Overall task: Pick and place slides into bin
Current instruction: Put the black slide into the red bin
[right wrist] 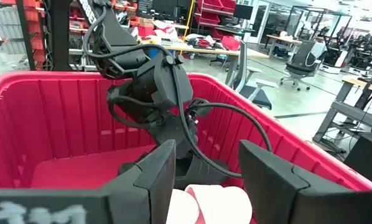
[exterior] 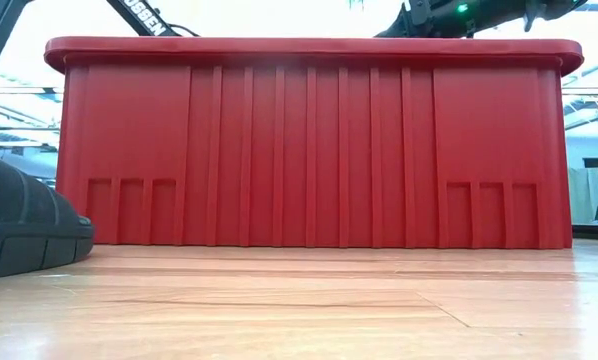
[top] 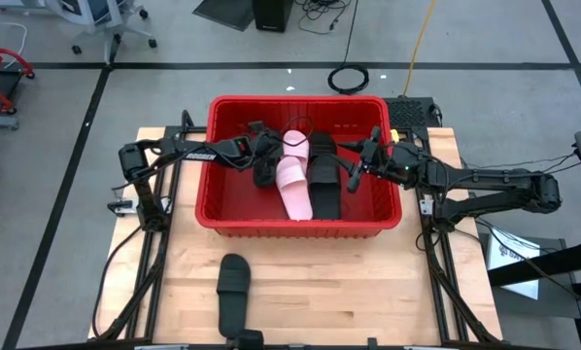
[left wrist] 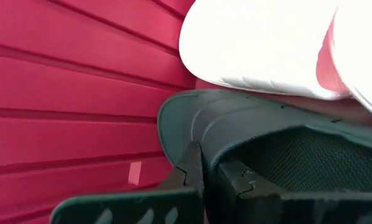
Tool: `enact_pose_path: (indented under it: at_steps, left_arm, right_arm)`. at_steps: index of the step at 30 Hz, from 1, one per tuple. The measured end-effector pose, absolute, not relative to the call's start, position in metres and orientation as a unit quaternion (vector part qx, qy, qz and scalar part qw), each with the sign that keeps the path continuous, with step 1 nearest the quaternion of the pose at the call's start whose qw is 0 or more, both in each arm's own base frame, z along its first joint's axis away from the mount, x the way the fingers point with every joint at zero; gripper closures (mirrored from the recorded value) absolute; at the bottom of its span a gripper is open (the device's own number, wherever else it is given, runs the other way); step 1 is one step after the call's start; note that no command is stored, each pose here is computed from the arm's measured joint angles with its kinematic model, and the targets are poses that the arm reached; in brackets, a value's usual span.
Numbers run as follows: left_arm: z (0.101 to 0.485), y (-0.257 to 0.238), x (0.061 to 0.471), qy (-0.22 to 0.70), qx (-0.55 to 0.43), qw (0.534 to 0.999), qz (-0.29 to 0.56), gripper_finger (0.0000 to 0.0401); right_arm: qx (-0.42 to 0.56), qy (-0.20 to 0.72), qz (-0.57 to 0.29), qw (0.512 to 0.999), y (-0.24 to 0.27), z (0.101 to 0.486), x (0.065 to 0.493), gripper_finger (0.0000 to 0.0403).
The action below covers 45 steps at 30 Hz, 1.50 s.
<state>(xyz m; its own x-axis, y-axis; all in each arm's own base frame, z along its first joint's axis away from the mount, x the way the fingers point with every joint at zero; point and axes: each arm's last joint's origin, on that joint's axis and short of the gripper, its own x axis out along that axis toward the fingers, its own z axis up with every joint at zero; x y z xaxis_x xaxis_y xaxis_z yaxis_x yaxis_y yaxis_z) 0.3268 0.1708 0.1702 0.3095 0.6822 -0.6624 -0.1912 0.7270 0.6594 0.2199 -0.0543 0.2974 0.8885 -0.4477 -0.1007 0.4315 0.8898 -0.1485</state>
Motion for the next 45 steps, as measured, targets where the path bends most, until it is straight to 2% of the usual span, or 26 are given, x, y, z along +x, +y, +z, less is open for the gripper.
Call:
enact_pose_path:
  at_steps: [5,11,19,39,45]
  left_arm:
    - [0.17,0.171,0.328,0.51,0.241,0.775,0.286,0.04]
    - [0.17,0.171,0.323,0.541,0.268,0.741,0.291,0.0388]
    - [0.172,0.166,0.33,0.509,0.25,0.77,0.292,0.0397]
    - [0.17,0.163,0.328,0.531,0.261,0.749,0.298,0.0379]
    - [0.169,0.158,0.33,0.525,0.247,0.763,0.284,0.0363]
  right_arm:
    - [-0.061,0.066,-0.226,0.97,-0.054,0.297,0.22,0.0238]
    - [-0.058,0.066,-0.226,0.97,-0.054,0.297,0.22,0.0238]
    - [-0.058,0.065,-0.226,0.97,-0.054,0.297,0.22,0.0238]
    - [-0.058,0.066,-0.226,0.97,-0.054,0.297,0.22,0.0238]
    - [-0.058,0.066,-0.226,0.97,-0.054,0.297,0.22,0.0238]
